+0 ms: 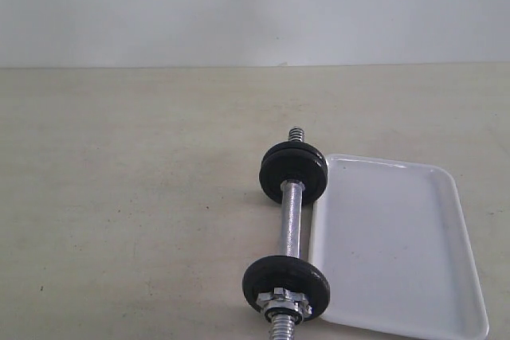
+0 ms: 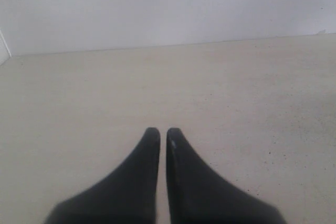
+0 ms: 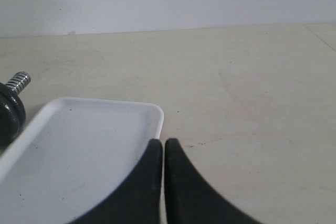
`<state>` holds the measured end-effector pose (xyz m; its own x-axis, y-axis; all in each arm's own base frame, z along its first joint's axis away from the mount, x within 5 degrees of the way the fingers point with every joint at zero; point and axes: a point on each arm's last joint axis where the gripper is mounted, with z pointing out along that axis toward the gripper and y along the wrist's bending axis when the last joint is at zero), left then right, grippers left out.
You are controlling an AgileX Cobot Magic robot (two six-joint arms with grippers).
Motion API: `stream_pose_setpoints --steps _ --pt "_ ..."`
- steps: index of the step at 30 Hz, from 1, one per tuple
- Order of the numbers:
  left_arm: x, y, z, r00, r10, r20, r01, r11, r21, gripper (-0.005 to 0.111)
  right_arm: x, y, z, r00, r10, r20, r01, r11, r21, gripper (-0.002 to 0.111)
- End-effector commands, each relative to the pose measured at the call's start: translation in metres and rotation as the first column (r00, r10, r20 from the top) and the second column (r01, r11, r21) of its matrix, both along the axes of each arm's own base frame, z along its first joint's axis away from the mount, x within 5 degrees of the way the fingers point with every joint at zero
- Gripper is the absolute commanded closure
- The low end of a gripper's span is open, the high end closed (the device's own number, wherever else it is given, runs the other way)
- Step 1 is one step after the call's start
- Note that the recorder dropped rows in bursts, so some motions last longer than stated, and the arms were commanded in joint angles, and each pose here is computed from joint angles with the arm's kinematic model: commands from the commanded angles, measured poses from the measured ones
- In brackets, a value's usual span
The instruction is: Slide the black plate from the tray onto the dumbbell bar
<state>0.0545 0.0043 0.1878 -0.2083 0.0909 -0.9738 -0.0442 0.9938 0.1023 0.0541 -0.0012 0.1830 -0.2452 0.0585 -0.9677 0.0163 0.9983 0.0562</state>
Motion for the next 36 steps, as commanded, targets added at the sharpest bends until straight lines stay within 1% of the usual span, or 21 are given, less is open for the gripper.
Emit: stream_pose_setpoints --steps 1,17,20,36 --pt "-0.0002 0.0001 -0.0012 1.0 0.002 -0.003 -0.002 1.0 -0.005 0.102 -0.0002 0.0001 0.0011 1.0 0.003 0.013 -0.003 1.0 -0.002 0.109" --pt "-0.0002 0.0001 -0.0012 1.0 0.002 -0.003 -0.002 1.0 -0.005 0.102 -0.0002 0.0001 0.0011 1.0 0.003 0.013 -0.003 1.0 -0.002 0.109" --pt "-0.0001 0.0001 -0.0009 1.0 -0.002 -0.001 0.002 1.0 0.021 0.102 -0.0002 0.0001 0.0011 1.0 0.003 0.013 -0.003 1.0 -0.002 0.109" --pt "-0.0001 0.0 -0.0009 1.0 -0.002 -0.001 0.002 1.0 0.013 0.102 -0.0002 0.0001 0.0011 1.0 0.003 0.013 -0.003 1.0 -0.002 0.109"
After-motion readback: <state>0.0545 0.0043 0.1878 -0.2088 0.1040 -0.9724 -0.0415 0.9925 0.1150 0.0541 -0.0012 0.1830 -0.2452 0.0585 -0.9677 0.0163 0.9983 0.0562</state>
